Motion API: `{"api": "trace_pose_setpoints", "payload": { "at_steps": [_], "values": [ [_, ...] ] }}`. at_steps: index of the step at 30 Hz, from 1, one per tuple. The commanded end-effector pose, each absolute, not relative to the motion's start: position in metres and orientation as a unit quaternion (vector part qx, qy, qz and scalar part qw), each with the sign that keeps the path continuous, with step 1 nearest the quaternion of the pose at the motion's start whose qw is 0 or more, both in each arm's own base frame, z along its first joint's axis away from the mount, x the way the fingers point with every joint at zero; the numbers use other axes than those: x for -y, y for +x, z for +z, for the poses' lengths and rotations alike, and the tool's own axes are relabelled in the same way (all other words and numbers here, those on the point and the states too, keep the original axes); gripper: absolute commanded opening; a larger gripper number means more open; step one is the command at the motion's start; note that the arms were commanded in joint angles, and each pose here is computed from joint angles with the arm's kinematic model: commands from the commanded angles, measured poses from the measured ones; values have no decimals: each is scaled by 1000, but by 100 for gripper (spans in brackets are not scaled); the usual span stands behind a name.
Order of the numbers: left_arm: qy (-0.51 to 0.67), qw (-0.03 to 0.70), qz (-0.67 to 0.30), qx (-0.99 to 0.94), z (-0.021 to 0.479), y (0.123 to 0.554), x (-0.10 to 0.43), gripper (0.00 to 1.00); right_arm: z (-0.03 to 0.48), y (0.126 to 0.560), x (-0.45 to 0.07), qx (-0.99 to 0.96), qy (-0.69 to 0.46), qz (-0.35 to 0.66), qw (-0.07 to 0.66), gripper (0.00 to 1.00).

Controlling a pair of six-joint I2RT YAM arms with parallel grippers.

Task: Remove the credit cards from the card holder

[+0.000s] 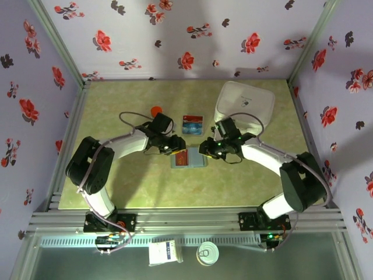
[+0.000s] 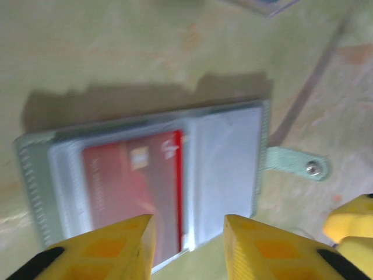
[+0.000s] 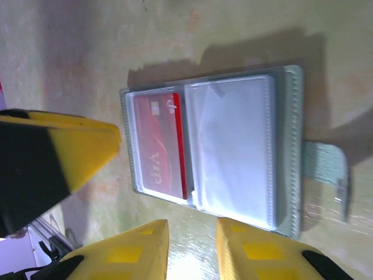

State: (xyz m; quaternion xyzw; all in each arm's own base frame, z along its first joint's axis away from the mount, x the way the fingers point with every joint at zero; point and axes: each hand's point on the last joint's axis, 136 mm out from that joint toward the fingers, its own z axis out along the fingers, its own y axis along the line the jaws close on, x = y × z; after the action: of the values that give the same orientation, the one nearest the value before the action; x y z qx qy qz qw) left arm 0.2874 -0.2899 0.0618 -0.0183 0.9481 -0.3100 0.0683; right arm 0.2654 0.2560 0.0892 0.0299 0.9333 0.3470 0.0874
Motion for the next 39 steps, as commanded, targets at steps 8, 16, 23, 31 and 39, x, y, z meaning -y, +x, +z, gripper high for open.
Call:
{"api": "trace_pose_setpoints", "payload": {
  "at_steps": [8, 16, 23, 31, 39],
  "values": [
    [-25, 72, -276, -958, 49, 276, 256, 19, 85, 270, -288, -934, 2, 351, 69, 27],
    [-23, 63, -280, -958, 41, 280, 258, 8, 71, 271, -300, -937, -5, 345, 50, 27],
    [-20, 56, -283, -957, 36, 283, 262, 0, 65, 273, -305, -939, -6, 342, 41, 26],
    [-25, 45, -276, -960, 23, 279, 259, 0, 58, 273, -312, -939, -10, 342, 32, 26],
    [-29, 37, -269, -962, 17, 276, 254, 0, 51, 274, -316, -938, -10, 345, 26, 26]
  ]
}}
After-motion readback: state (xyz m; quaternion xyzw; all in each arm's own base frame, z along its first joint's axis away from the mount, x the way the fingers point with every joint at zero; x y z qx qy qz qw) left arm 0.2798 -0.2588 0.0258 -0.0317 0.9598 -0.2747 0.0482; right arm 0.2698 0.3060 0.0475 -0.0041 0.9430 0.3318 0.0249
